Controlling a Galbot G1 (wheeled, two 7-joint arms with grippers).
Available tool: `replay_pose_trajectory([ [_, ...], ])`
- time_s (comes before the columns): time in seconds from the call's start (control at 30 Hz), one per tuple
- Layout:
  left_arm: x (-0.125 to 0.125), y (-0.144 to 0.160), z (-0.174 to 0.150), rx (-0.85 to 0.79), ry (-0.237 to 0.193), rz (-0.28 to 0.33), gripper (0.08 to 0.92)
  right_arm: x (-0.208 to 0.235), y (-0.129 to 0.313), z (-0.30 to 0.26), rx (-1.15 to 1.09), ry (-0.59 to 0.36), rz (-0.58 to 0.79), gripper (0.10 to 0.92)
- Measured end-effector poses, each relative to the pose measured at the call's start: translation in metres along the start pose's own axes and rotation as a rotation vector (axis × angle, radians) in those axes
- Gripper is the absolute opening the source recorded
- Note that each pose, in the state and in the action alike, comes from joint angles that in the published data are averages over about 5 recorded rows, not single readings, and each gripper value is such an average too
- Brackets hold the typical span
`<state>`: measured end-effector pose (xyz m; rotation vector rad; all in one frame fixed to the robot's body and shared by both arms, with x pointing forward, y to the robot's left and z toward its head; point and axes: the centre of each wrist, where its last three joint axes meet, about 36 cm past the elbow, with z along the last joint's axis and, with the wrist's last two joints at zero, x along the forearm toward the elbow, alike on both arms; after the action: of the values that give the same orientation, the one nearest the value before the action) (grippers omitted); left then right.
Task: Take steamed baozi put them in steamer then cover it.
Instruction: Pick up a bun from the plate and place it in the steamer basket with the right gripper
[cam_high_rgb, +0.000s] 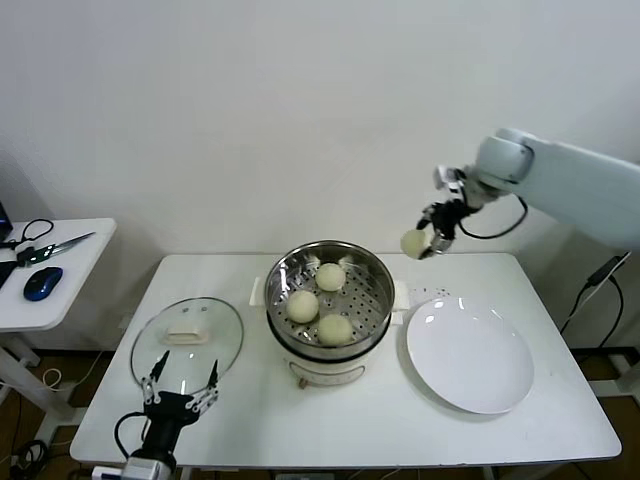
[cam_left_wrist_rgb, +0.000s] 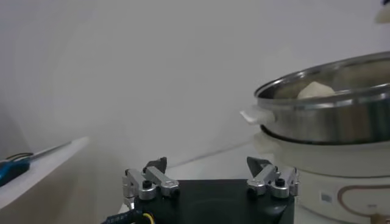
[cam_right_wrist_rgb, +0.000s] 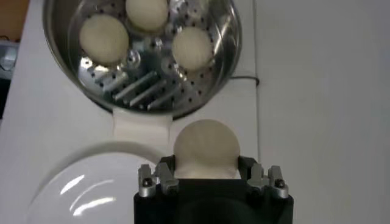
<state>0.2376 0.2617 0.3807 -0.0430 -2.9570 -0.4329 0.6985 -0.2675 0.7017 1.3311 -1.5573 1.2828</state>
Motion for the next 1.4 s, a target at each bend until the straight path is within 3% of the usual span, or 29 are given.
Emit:
replay_pose_trajectory([
  [0.5, 0.002, 0.007, -0.002, -0.007, -0.018, 0.011, 0.823, -0.061, 0.015, -0.101, 0.061, 0.087, -0.071, 0.662],
  [1.13, -0.004, 0.012, 0.002, 0.001, -0.013, 0.001, 0.823, -0.141, 0.043, -0.11, 0.062, 0.144, -0.151, 0.663],
  [1.23, -0.005, 0.012, 0.003, -0.001, -0.012, 0.002, 0.823, -0.145, 0.044, -0.109, 0.058, 0.146, -0.15, 0.68],
  [1.4, -0.007, 0.014, 0.002, -0.004, -0.013, 0.002, 0.823, -0.146, 0.045, -0.108, 0.05, 0.143, -0.149, 0.783],
])
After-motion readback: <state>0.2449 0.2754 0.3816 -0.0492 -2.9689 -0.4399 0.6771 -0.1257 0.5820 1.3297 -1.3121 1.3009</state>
